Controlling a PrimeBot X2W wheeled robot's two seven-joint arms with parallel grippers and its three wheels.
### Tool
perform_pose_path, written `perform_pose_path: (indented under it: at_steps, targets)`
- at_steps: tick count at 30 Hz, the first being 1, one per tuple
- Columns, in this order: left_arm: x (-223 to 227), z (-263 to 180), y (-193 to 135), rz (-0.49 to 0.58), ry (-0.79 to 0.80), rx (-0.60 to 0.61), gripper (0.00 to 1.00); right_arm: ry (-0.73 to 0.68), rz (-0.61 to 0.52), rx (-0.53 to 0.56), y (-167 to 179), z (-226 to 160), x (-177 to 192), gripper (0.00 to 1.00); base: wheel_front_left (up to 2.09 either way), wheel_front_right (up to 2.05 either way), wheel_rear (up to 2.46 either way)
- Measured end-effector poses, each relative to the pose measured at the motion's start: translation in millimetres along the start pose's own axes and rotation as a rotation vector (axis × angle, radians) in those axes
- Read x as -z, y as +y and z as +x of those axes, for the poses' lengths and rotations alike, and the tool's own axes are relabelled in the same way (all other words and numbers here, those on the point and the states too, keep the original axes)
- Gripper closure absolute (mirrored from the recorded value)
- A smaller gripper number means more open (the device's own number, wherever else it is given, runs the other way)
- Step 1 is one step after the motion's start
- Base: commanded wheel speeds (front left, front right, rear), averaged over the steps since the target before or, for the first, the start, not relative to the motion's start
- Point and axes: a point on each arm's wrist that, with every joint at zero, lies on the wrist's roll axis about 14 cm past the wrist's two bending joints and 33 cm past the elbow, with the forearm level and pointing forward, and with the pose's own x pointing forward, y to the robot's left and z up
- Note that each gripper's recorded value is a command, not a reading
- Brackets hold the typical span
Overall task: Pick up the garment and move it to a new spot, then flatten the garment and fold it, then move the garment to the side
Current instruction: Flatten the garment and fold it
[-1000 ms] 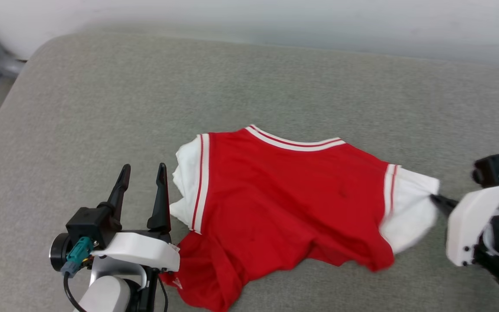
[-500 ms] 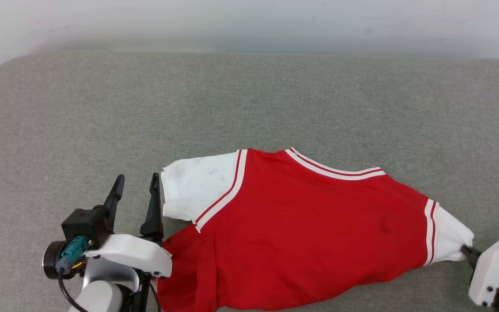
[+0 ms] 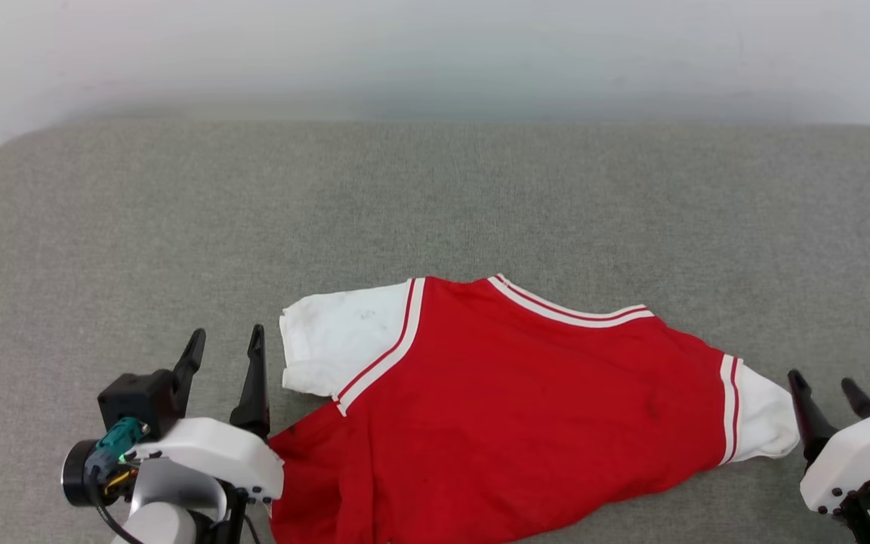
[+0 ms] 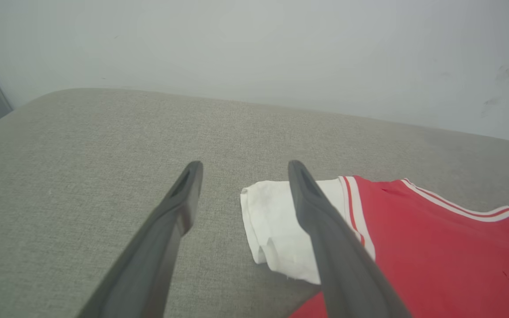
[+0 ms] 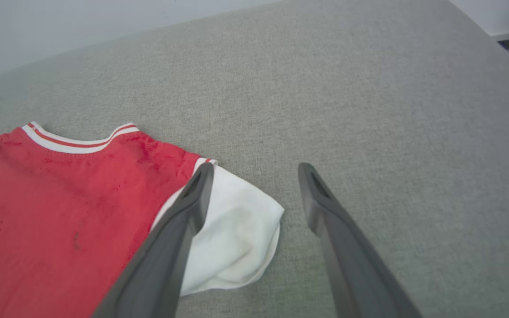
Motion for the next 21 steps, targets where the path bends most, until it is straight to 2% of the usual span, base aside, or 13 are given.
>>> perform_pose_path:
  at_steps: [6, 11, 15, 21]
  targets:
    - [-8.3, -7.8, 5.8, -0.002, 0.015, -0.008, 0.0, -0.243, -0.063, -0.02, 16.7, -19.6, -45.6, 0.0, 0.0, 0.0, 0.0]
    - [-14.3, 0.4, 7.1, -0.019, 0.055, -0.001, 0.0, -0.365, -0.095, -0.065, 36.5, -35.8, -68.5, 0.0, 0.0, 0.0, 0.0]
    - [-14.2, 18.2, -1.5, -0.011, 0.141, 0.046, 0.0, -0.412, -0.108, -0.109, 53.9, -41.1, -78.2, 0.0, 0.0, 0.0, 0.0]
    - [11.4, 41.8, -25.1, -0.004, 0.39, 0.145, 0.0, -0.423, -0.116, -0.15, 69.8, -40.7, -79.9, 0.0, 0.0, 0.0, 0.0]
